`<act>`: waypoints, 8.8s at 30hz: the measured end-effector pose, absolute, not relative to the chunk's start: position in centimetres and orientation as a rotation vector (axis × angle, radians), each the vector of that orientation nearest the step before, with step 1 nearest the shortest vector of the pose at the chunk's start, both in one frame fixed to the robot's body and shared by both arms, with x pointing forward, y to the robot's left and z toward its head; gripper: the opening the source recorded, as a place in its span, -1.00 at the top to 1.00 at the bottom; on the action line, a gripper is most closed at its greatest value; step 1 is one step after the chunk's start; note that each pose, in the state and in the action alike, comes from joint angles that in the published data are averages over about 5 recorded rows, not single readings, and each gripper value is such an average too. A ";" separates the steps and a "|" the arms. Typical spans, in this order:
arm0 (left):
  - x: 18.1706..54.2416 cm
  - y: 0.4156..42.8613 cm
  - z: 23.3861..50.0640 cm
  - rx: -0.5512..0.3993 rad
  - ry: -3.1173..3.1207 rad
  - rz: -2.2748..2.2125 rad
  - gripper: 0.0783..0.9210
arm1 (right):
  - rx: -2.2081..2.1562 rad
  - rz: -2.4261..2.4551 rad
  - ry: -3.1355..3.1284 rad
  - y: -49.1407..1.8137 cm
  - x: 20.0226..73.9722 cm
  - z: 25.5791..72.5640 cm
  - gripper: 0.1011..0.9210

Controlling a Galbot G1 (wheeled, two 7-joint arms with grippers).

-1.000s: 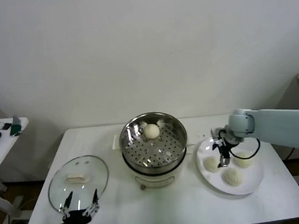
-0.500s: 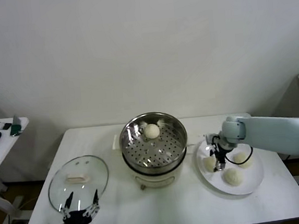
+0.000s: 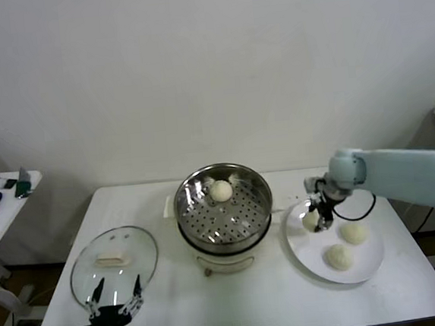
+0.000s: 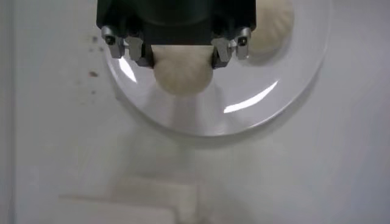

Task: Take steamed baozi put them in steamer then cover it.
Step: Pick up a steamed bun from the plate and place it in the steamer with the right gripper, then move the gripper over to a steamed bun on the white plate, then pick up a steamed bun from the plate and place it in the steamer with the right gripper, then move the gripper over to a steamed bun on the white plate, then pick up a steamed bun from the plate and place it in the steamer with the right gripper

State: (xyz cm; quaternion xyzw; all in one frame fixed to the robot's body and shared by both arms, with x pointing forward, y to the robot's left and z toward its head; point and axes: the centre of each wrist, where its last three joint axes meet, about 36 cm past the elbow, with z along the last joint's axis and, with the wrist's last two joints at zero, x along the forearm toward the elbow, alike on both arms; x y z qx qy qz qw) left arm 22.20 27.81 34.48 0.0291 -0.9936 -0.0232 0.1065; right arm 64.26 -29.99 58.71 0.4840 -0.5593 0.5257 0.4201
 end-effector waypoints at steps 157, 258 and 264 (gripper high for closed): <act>20.7 27.1 37.0 0.135 -2.966 -0.114 -0.77 | 1.905 2.288 -0.645 -11.4 56.8 71.3 -0.26; 20.5 26.8 36.1 0.177 -2.941 -0.129 -0.77 | 1.139 1.285 -1.286 -43.4 61.3 45.2 -0.45; 20.6 26.6 36.4 0.174 -2.950 -0.127 -0.77 | 1.145 1.281 -1.328 -43.4 61.2 47.9 -0.40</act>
